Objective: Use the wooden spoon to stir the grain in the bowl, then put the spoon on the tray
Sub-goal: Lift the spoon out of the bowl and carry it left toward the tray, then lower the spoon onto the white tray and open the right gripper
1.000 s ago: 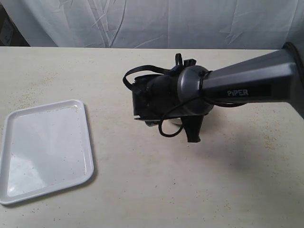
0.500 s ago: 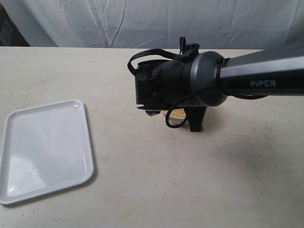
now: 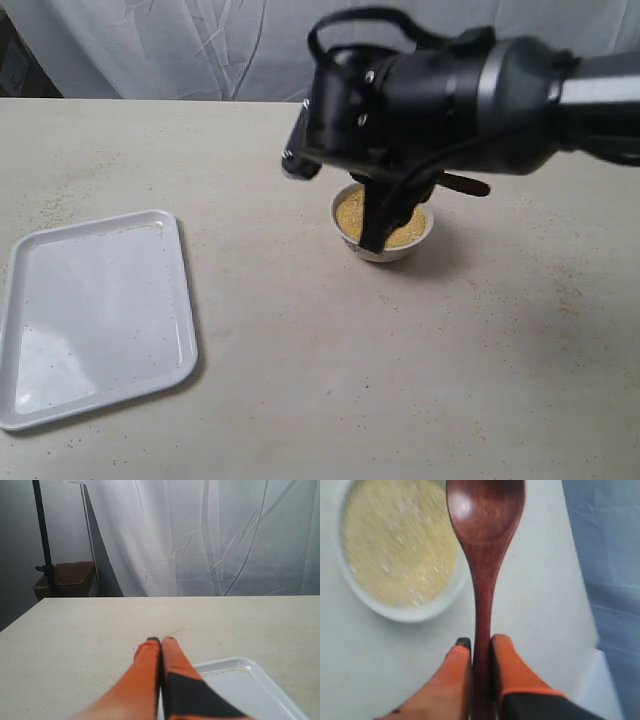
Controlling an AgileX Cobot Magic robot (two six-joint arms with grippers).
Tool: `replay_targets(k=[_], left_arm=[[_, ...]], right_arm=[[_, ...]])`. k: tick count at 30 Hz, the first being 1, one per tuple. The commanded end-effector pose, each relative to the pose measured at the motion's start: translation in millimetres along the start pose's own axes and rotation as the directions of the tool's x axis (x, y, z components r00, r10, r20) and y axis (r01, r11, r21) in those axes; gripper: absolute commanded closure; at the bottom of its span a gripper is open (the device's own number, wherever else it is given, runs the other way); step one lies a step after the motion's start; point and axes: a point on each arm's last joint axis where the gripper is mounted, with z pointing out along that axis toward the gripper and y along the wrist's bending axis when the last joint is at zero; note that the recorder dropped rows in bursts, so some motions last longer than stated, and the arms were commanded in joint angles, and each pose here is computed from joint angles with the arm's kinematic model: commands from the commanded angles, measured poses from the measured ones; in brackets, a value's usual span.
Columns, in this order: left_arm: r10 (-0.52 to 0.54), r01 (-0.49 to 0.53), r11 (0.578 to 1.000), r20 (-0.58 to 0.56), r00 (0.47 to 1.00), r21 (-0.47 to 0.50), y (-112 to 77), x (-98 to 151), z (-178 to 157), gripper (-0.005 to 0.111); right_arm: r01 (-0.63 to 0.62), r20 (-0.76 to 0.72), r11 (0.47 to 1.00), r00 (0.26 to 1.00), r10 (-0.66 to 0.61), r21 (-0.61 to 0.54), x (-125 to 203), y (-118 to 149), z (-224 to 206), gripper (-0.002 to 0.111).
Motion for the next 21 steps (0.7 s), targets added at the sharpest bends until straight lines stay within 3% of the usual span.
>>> replay_targets(k=[1, 5, 9, 12, 18, 21], left_arm=[[-0.007, 0.007, 1.000, 0.000, 1.000, 0.005, -0.3, 1.4, -0.1, 0.106], [-0.007, 0.007, 1.000, 0.000, 1.000, 0.005, -0.3, 1.4, -0.1, 0.106], [-0.007, 0.007, 1.000, 0.000, 1.000, 0.005, -0.3, 1.4, -0.1, 0.106], [-0.007, 0.007, 1.000, 0.000, 1.000, 0.005, -0.3, 1.4, -0.1, 0.106], [-0.007, 0.007, 1.000, 0.000, 1.000, 0.005, -0.3, 1.4, -0.1, 0.106], [-0.007, 0.007, 1.000, 0.000, 1.000, 0.005, -0.3, 1.4, -0.1, 0.106]], right_arm=[[-0.178, 0.268, 0.933, 0.926, 0.267, -0.314, -28.1, 0.9, -31.5, 0.109], [-0.086, 0.410, 0.808, 0.827, 0.384, -0.582, -66.6, 34.7, -32.2, 0.109], [-0.056, 0.400, 0.711, 0.795, 0.457, -0.701, -102.3, 71.3, -10.5, 0.109], [-0.079, 0.345, 0.651, 0.797, 0.497, -0.755, -126.1, 94.1, 6.7, 0.109], [-0.091, 0.302, 0.580, 0.783, 0.544, -0.810, -157.6, 115.7, 16.1, 0.109], [-0.076, 0.302, 0.572, 0.789, 0.535, -0.816, -165.7, 129.0, 18.1, 0.109]])
